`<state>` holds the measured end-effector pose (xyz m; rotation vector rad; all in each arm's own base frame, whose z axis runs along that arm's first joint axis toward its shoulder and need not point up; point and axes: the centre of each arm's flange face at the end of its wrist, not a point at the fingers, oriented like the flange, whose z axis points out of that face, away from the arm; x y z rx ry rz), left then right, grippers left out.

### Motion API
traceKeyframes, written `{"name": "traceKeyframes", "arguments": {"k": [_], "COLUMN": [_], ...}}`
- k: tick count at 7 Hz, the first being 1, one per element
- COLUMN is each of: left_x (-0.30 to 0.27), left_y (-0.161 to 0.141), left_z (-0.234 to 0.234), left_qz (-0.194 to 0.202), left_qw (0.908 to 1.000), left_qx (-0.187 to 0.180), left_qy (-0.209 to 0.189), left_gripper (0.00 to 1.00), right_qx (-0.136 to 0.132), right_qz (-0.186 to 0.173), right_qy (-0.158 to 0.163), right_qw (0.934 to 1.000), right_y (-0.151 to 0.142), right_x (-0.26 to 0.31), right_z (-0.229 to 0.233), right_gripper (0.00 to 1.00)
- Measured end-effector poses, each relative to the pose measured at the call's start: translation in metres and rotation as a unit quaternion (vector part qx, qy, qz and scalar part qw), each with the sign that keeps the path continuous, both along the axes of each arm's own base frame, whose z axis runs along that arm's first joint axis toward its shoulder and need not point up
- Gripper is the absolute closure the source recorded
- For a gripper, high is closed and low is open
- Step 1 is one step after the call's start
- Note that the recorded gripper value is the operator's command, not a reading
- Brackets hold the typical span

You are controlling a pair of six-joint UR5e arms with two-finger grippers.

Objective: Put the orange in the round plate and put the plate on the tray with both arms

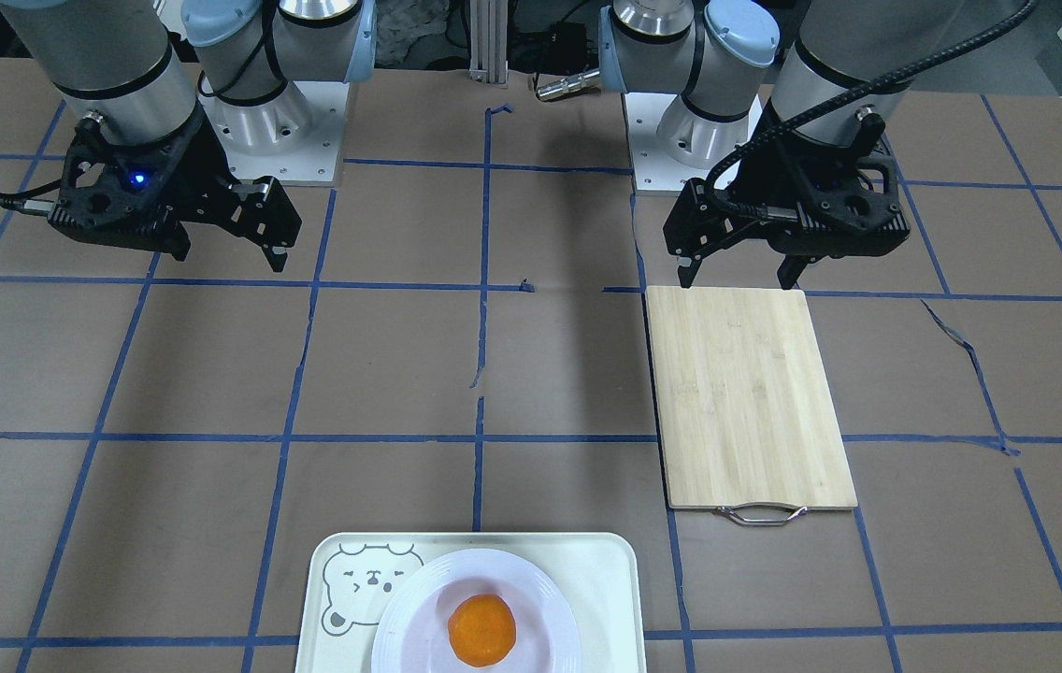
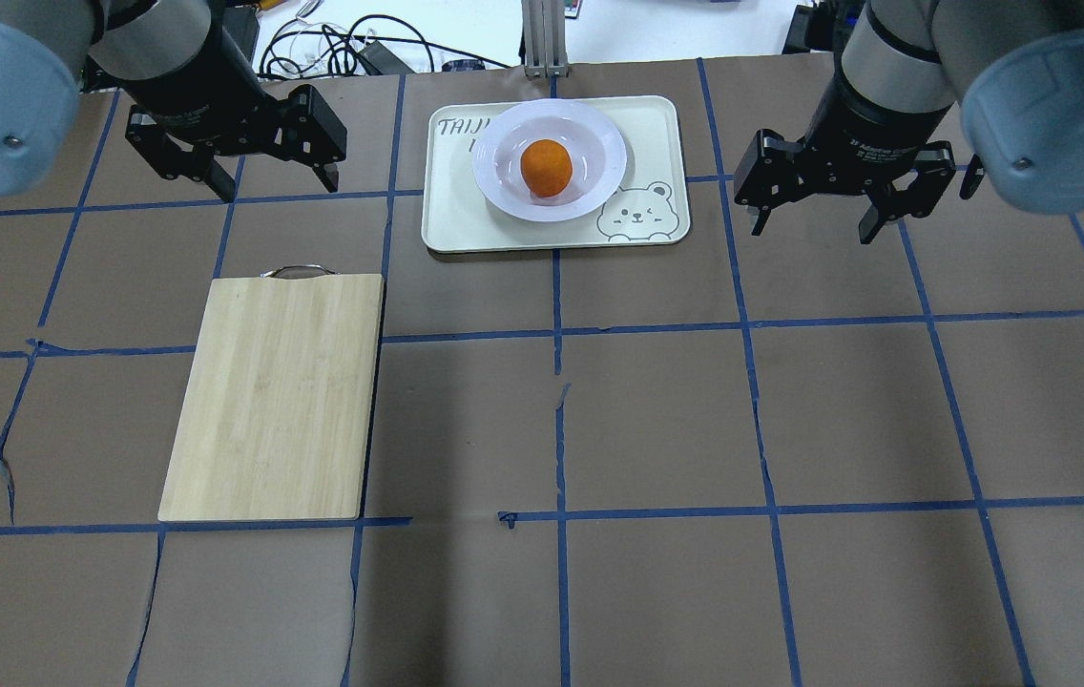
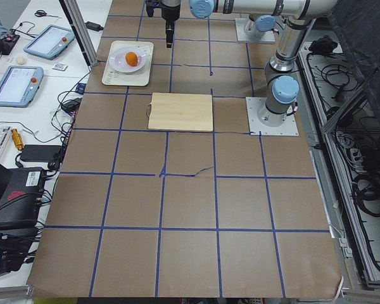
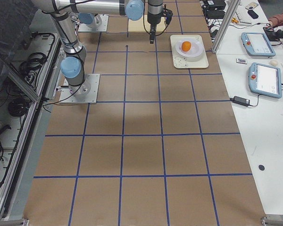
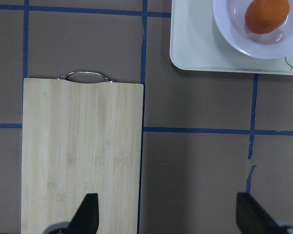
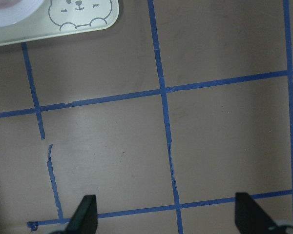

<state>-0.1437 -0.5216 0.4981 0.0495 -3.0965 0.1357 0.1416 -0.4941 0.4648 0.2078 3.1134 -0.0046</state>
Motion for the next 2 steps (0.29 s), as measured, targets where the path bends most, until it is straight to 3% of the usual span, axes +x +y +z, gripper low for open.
{"name": "traceKeyframes", "arguments": {"k": [2], "left_x": [0.0000], "left_y": [0.0003], "left_z": [-0.0003], "left_qz": [-0.001], "left_qw": [1.0000], "left_qx": [0.002], "left_qy": [0.000], "left_gripper": [0.00], "right_qx": [0.000], "right_qz": [0.001], "right_qy": [-0.001], "right_qw": [1.0000], "right_y": [0.0001], "right_x": [0.0003], "right_z": [0.0000], "right_gripper": [0.00]}}
